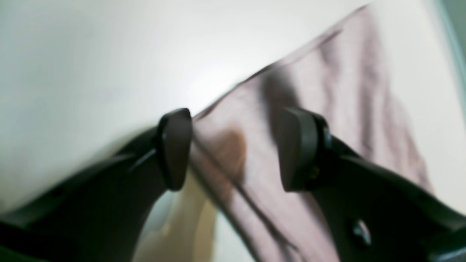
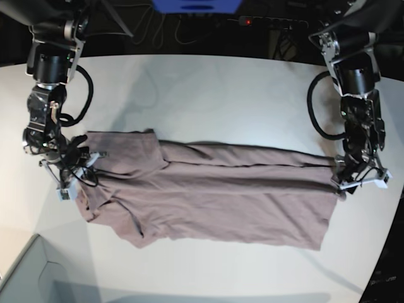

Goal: Layout the t-shirt on the table in an organized manner, then fold the t-shirt properly
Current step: 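Hold the shirt edge with both grippers and lay it flat, then lift the shirt edge with both grippers and stretch it apart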

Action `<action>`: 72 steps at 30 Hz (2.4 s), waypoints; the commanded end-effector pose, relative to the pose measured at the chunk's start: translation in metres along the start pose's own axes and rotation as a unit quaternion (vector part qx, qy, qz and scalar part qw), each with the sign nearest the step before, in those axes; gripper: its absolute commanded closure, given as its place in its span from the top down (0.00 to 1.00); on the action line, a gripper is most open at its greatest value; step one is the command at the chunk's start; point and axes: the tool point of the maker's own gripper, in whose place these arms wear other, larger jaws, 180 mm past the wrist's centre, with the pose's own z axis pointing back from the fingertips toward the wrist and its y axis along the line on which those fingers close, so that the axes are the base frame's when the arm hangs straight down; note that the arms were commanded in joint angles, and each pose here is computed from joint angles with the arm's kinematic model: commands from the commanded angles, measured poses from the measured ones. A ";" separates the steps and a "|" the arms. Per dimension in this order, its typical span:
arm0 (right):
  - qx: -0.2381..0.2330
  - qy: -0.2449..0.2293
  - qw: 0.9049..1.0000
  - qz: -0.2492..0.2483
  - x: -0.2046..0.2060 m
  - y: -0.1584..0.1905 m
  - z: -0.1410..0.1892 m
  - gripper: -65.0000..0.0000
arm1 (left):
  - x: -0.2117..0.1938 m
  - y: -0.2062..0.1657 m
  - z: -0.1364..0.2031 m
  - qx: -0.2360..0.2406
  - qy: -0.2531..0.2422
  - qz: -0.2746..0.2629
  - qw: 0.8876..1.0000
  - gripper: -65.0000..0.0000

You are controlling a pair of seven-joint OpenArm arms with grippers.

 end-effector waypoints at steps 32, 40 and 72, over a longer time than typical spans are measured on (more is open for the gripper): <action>-0.007 -0.007 1.000 -0.001 -0.003 -0.007 0.005 0.00 | 0.013 -0.017 0.000 -0.018 -0.017 0.005 1.000 0.00; -0.007 -0.006 1.000 -0.001 -0.004 -0.007 0.006 0.00 | 0.010 -0.006 0.002 -0.008 -0.015 0.002 1.000 0.27; -0.006 0.002 1.000 -0.002 -0.015 -0.006 0.006 0.00 | -0.006 -0.011 -0.012 0.001 0.014 0.018 1.000 0.00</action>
